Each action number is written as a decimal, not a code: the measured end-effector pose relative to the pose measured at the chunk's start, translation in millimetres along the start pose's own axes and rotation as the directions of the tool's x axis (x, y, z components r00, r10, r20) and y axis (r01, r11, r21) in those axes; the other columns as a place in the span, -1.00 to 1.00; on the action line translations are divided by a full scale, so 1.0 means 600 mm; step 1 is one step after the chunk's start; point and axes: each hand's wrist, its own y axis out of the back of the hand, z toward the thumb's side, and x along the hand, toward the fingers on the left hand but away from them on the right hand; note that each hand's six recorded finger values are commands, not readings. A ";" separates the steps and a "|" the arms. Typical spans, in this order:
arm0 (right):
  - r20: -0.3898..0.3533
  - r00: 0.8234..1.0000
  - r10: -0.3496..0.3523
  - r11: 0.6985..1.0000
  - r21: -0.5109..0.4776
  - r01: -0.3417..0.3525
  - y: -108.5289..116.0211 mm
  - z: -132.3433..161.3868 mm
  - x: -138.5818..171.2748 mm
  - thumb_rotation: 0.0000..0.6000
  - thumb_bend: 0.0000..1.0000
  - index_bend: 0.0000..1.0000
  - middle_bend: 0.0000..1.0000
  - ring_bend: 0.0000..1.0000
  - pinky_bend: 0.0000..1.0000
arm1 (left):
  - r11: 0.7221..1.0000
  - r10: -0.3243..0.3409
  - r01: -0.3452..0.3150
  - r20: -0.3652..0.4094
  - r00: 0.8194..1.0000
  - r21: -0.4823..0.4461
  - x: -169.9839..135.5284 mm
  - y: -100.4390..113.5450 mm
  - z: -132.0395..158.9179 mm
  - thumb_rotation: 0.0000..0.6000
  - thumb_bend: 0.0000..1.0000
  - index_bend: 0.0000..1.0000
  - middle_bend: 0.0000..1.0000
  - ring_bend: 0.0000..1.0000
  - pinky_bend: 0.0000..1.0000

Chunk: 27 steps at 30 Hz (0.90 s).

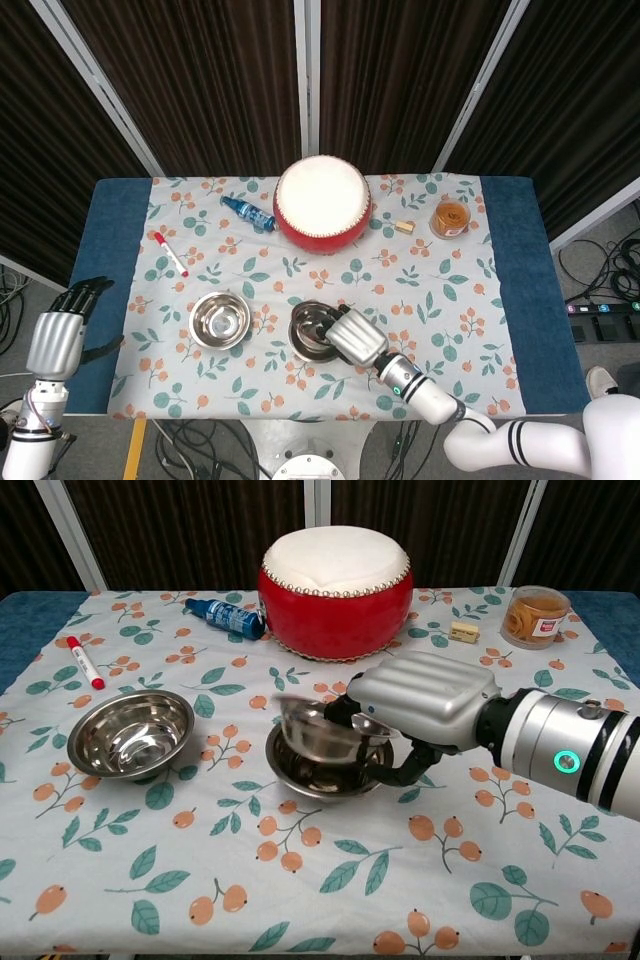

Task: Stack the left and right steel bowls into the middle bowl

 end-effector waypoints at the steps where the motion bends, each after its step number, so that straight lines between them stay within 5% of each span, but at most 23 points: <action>1: 0.002 1.000 0.003 1.000 -0.002 -0.003 0.005 -0.003 0.002 1.00 -1.00 -1.00 -0.92 -1.00 -1.00 | 1.000 -0.001 0.001 0.002 1.000 0.000 0.000 0.000 0.000 1.00 -0.89 -0.51 -0.42 -0.58 -0.40; 10: 0.071 0.996 -0.051 0.998 0.051 0.048 0.066 -0.037 0.042 1.00 -1.00 -1.00 -0.92 -1.00 -1.00 | 1.000 -0.016 0.016 0.028 0.999 0.007 0.002 -0.006 0.013 1.00 -0.90 -0.51 -0.42 -0.58 -0.38; 16: 0.179 0.972 -0.150 0.987 0.078 0.138 0.136 -0.087 0.097 1.00 -1.00 -1.00 -0.92 -1.00 -1.00 | 0.993 -0.118 0.115 0.096 0.988 0.035 -0.004 -0.036 0.045 1.00 -0.90 -0.51 -0.42 -0.58 -0.35; 27: 0.319 0.912 -0.260 0.965 0.058 0.255 0.216 -0.162 0.162 1.00 -1.00 -1.00 -0.90 -1.00 -1.00 | 0.952 -0.303 0.266 0.360 0.883 0.150 0.003 -0.102 0.176 1.00 -0.68 -0.43 -0.37 -0.53 -0.31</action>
